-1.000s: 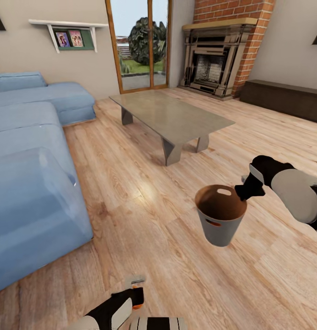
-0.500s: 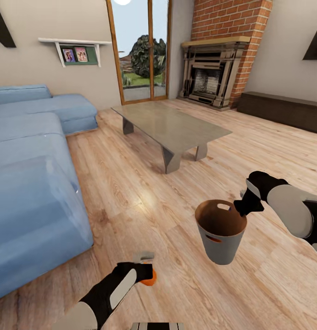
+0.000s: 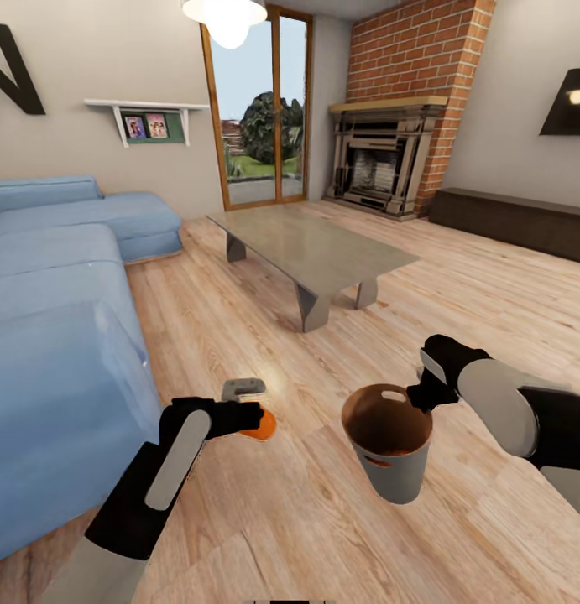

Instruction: Put the three can of soda from the living room inside the tash can in the kitchen.

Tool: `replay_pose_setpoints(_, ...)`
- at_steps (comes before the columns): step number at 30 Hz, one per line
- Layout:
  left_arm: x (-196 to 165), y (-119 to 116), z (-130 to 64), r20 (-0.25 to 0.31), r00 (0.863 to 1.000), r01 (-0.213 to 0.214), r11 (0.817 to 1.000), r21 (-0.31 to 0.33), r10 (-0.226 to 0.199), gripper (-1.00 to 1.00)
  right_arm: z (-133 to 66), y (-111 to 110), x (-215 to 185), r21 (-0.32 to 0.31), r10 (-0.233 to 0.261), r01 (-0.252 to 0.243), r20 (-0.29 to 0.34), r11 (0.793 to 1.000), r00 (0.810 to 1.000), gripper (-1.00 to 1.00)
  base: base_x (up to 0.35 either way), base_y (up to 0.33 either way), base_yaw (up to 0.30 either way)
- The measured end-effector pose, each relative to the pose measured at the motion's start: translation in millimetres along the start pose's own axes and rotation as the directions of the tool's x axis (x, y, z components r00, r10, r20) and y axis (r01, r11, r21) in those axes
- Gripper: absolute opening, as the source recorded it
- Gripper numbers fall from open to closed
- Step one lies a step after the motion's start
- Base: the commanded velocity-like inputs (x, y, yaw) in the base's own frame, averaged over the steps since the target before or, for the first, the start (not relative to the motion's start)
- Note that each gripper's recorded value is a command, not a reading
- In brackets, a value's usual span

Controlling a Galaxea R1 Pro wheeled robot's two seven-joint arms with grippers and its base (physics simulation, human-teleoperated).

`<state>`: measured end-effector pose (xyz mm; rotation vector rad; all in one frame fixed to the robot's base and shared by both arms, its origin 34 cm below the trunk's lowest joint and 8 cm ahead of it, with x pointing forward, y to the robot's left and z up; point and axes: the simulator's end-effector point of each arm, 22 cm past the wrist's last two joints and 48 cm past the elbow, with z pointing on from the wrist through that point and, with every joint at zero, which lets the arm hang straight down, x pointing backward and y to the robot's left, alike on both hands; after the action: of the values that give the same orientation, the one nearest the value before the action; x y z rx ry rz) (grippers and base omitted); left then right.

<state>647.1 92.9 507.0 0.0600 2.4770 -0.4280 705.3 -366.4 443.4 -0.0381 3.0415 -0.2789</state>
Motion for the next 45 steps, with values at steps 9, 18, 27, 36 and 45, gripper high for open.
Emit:
replay_pose_setpoints(9,-32,-5,-26.5,0.061,0.998,0.008,1.000,0.007,-0.009,-1.00,-7.5,-13,-12,0.220,-0.086,0.068,0.072,0.973,0.994,-1.00,0.000,0.000,0.000)
replay_pose_setpoints(18,-47,-40,-39.6,0.046,0.998,0.037,0.995,0.097,-0.041,-1.00,-19.1,-23,-16,0.335,-0.032,-0.012,0.125,0.942,0.992,-1.00,0.000,0.000,0.000)
replay_pose_setpoints(27,-62,-82,-54.4,0.031,0.997,0.067,0.979,0.194,-0.074,-1.00,-31.3,-12,-18,0.385,-0.016,-0.049,0.164,0.922,0.986,-1.00,0.000,0.000,0.000)
replay_pose_setpoints(36,-80,-120,-75.1,0.037,0.997,0.057,0.953,0.298,-0.071,-1.00,-40.8,-2,-17,0.390,-0.008,-0.065,0.182,0.919,0.983,-1.00,0.000,0.000,0.000)
replay_pose_setpoints(45,-93,-155,-97.5,0.031,0.998,0.040,0.917,0.396,-0.057,-1.00,-54.2,5,-19,0.394,-0.031,-0.045,0.183,0.918,0.983,-1.00,0.000,0.000,0.000)
